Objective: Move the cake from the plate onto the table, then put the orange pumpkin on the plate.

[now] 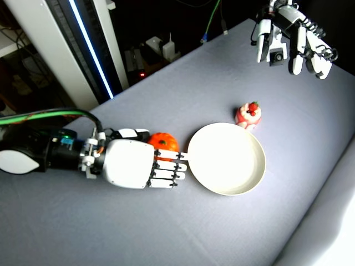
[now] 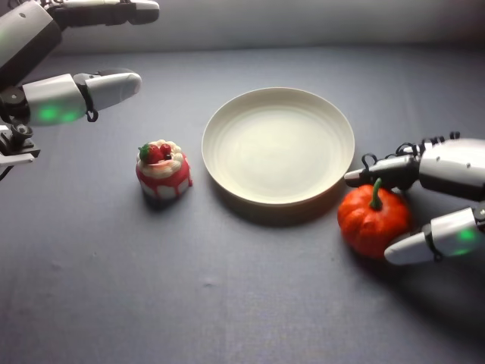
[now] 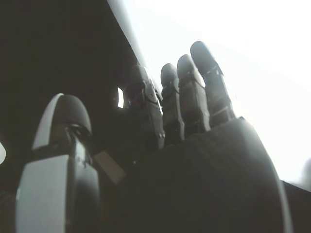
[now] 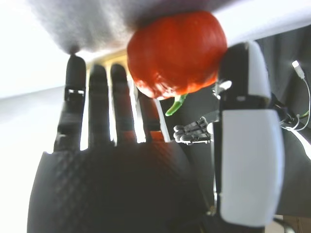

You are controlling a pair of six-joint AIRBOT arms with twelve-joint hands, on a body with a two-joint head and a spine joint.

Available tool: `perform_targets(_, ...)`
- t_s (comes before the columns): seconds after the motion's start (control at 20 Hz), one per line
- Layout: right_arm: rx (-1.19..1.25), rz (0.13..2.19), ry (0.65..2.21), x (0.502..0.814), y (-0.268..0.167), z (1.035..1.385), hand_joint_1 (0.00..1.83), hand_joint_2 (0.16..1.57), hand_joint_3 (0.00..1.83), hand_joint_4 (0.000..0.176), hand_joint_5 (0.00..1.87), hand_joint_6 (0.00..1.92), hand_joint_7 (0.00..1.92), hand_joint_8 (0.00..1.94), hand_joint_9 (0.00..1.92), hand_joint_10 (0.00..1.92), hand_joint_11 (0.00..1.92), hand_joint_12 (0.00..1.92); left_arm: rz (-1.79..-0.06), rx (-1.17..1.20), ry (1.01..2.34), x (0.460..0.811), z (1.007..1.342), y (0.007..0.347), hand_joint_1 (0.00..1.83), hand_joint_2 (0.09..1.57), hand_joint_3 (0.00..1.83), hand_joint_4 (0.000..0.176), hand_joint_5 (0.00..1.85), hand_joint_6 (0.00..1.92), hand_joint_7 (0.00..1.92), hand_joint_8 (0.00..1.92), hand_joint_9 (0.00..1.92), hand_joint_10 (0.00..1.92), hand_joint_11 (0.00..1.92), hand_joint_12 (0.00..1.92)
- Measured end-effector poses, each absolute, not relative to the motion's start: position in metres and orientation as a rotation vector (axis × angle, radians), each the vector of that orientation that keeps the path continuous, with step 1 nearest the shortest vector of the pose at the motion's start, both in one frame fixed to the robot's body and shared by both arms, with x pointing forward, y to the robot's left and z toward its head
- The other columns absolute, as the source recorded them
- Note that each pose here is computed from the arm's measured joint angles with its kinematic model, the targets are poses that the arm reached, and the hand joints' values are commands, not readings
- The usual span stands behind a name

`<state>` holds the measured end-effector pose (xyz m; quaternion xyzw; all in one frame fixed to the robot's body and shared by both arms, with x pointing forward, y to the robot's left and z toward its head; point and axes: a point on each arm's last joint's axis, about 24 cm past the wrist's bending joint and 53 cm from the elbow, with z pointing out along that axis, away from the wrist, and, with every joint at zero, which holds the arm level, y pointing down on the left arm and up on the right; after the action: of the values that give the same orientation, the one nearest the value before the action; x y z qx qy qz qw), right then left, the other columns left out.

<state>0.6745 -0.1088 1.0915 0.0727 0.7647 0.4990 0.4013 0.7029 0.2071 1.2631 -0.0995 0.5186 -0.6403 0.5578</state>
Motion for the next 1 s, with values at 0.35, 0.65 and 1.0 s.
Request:
perform_targets(0.35, 0.178, 1.233, 1.93, 0.675, -0.121, 1.1, 1.22, 1.2, 0.0, 0.0, 0.79, 1.13, 0.89, 1.38, 0.79, 1.53, 0.63, 1.76, -1.508, -0.238, 1.228, 0.703, 1.261, 0.207, 0.81, 1.08, 0.0, 0.0, 0.47, 0.02, 0.3, 0.01, 0.26, 0.01, 0.0, 0.78)
perform_targets(0.65, 0.104, 1.276, 1.842, 0.674, -0.111, 1.14, 1.2, 1.22, 0.0, 0.0, 0.7, 1.24, 0.86, 1.41, 0.84, 1.42, 0.74, 1.71, -1.503, -0.243, 1.24, 0.703, 1.257, 0.208, 0.9, 1.0, 0.0, 0.032, 0.54, 0.0, 0.2, 0.0, 0.2, 0.0, 0.0, 0.87)
perform_targets(1.0, -0.087, 1.334, 1.685, 0.67, -0.078, 1.21, 1.2, 1.19, 0.0, 0.0, 0.93, 1.04, 0.76, 1.43, 0.65, 1.5, 0.54, 1.78, -1.503, -0.245, 1.242, 0.704, 1.255, 0.208, 0.94, 1.03, 0.0, 0.072, 0.64, 0.01, 0.33, 0.0, 0.17, 0.0, 0.0, 0.84)
